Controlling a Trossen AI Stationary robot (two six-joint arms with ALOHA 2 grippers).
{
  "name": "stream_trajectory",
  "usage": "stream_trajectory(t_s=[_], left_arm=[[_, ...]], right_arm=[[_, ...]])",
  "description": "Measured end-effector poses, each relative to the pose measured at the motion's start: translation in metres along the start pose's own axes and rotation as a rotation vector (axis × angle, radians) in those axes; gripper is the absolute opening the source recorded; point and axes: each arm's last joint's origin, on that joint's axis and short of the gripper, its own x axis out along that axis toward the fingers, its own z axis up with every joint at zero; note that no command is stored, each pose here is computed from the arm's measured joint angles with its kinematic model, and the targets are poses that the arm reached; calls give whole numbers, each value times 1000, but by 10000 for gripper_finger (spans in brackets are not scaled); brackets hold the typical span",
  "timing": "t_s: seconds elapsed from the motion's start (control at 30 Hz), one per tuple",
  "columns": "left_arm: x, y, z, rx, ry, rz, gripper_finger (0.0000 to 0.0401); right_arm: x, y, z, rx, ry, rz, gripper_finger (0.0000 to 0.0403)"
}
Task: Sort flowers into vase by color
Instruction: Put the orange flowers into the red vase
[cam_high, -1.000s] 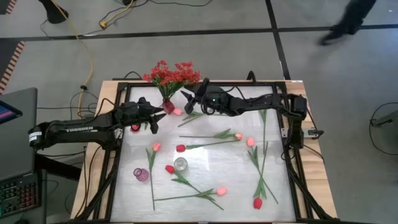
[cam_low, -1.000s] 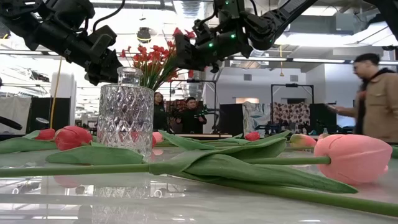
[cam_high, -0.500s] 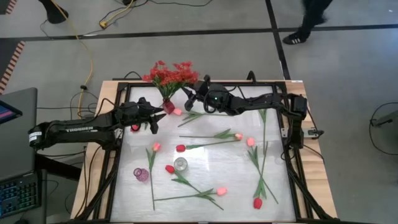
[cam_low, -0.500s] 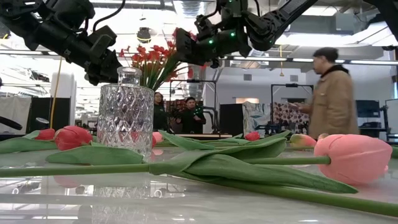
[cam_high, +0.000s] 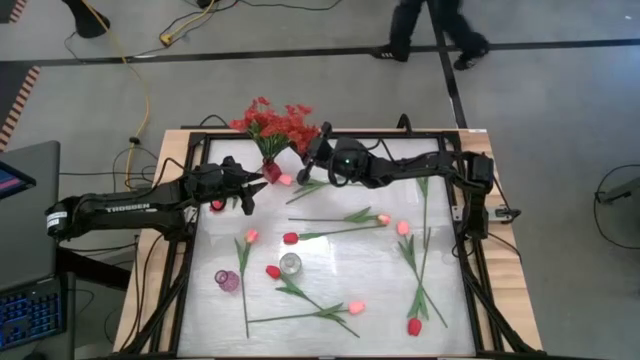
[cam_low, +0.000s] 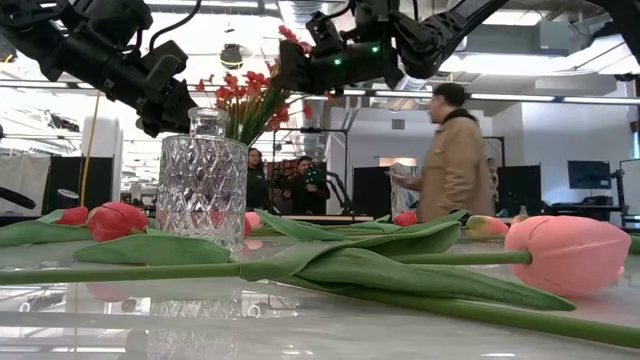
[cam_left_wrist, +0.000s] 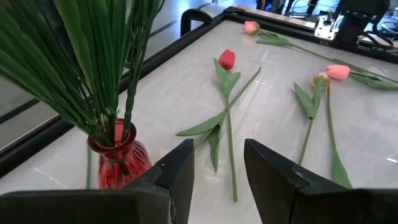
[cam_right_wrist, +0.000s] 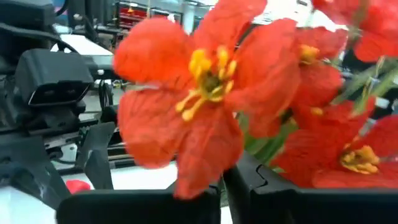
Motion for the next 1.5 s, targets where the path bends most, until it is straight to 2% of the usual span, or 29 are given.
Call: stream_trajectory(t_s=[0.2,0.43,0.87,1.03,1.27,1.5], left_arm=[[0,0,0,0,0,0,128],[0,0,0,0,0,0,128],[0,0,0,-9,1,1,128],[0,0,0,-17,1,0,128],[0,0,0,-18,4,5,128],[-1,0,-1,-6,10,9,128]], right_arm=[[8,2,18,-71,2,79,18],[14,-1,32,-108,55,142,31],[14,1,31,-266,24,302,25],[16,-2,27,-272,18,333,22],[48,3,9,-275,81,357,23],[65,7,9,-277,153,375,23]])
